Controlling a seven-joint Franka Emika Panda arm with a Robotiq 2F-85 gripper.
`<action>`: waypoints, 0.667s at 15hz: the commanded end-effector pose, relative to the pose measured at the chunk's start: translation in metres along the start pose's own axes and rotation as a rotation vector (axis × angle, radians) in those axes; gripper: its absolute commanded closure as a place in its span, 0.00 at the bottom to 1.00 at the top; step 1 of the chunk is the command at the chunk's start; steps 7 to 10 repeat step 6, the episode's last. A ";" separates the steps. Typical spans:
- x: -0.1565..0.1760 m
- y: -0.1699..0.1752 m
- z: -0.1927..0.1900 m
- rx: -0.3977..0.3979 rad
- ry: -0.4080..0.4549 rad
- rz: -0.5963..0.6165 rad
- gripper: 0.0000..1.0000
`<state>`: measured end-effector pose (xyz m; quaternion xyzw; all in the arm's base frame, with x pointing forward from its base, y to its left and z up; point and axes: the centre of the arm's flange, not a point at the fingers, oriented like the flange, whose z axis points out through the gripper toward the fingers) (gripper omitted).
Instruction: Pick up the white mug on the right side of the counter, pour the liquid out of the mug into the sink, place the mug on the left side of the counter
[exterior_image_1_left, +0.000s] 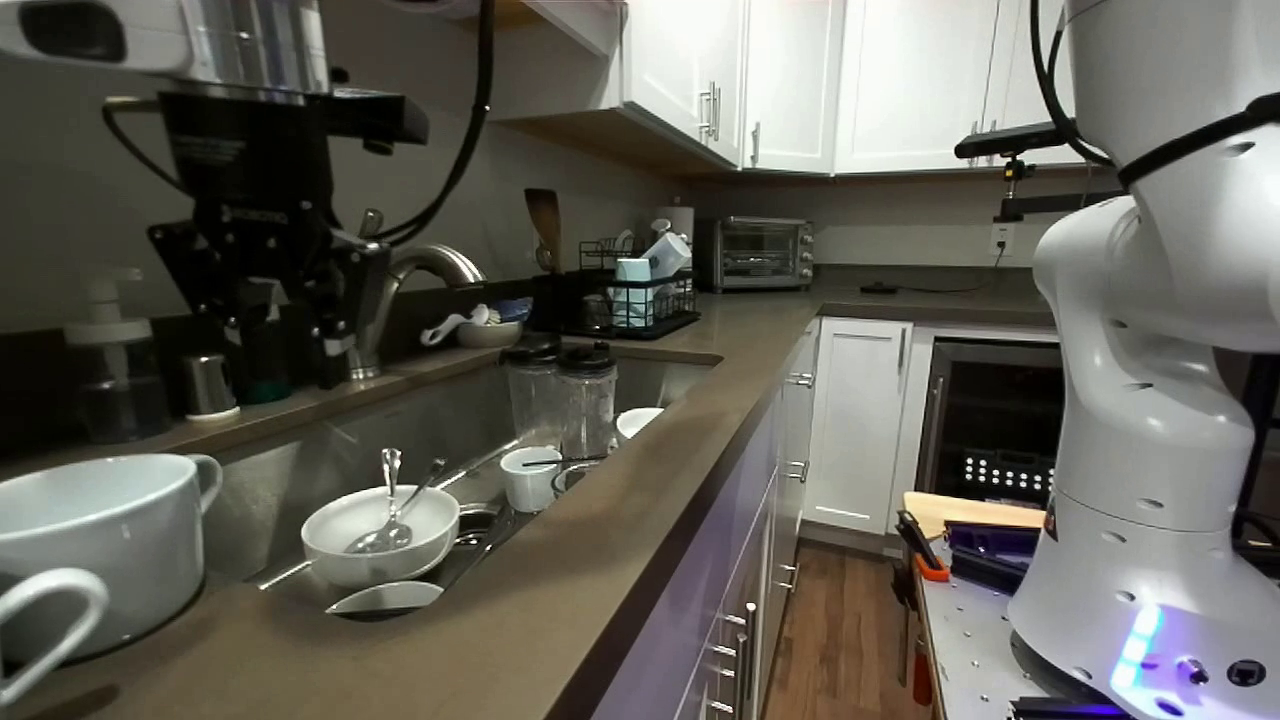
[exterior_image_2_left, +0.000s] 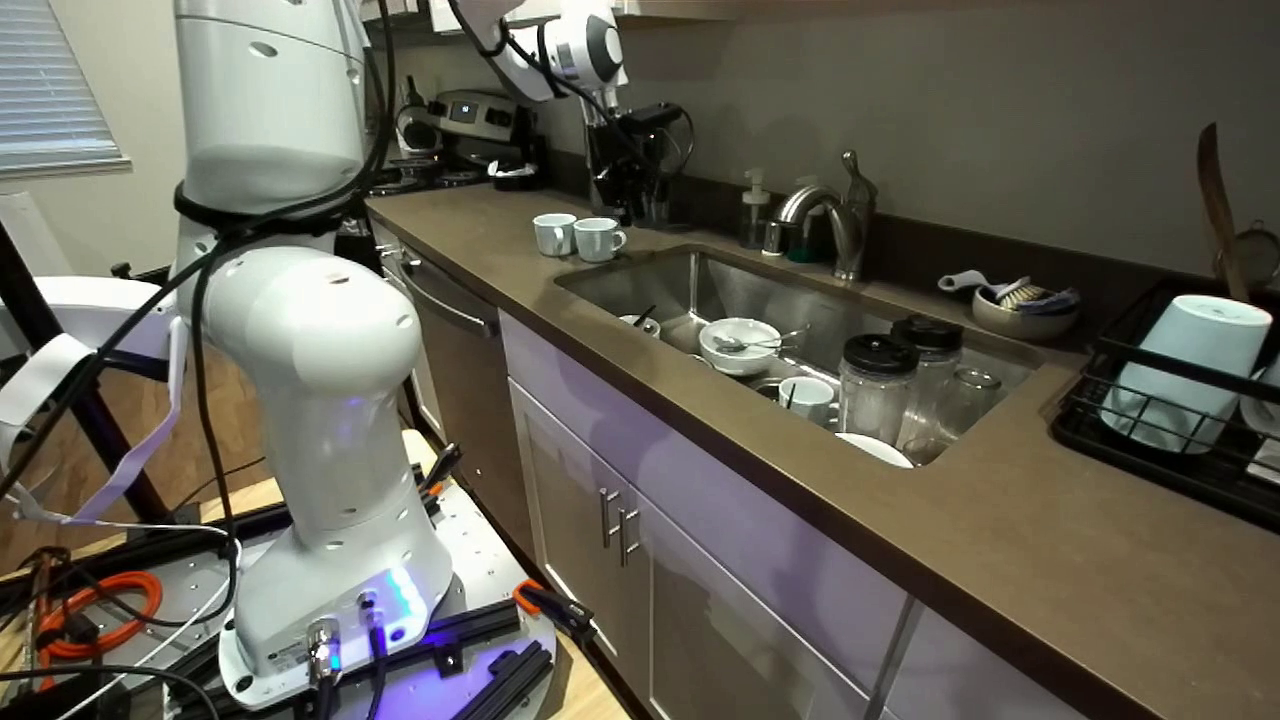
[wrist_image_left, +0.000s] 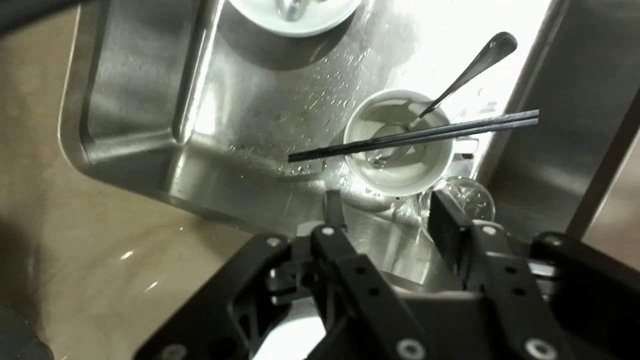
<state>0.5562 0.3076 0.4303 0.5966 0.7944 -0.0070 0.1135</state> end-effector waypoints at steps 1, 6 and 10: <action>-0.041 -0.043 -0.020 -0.017 -0.025 0.004 0.48; -0.054 -0.043 -0.027 -0.011 -0.057 0.052 0.45; -0.054 -0.043 -0.027 -0.011 -0.057 0.052 0.45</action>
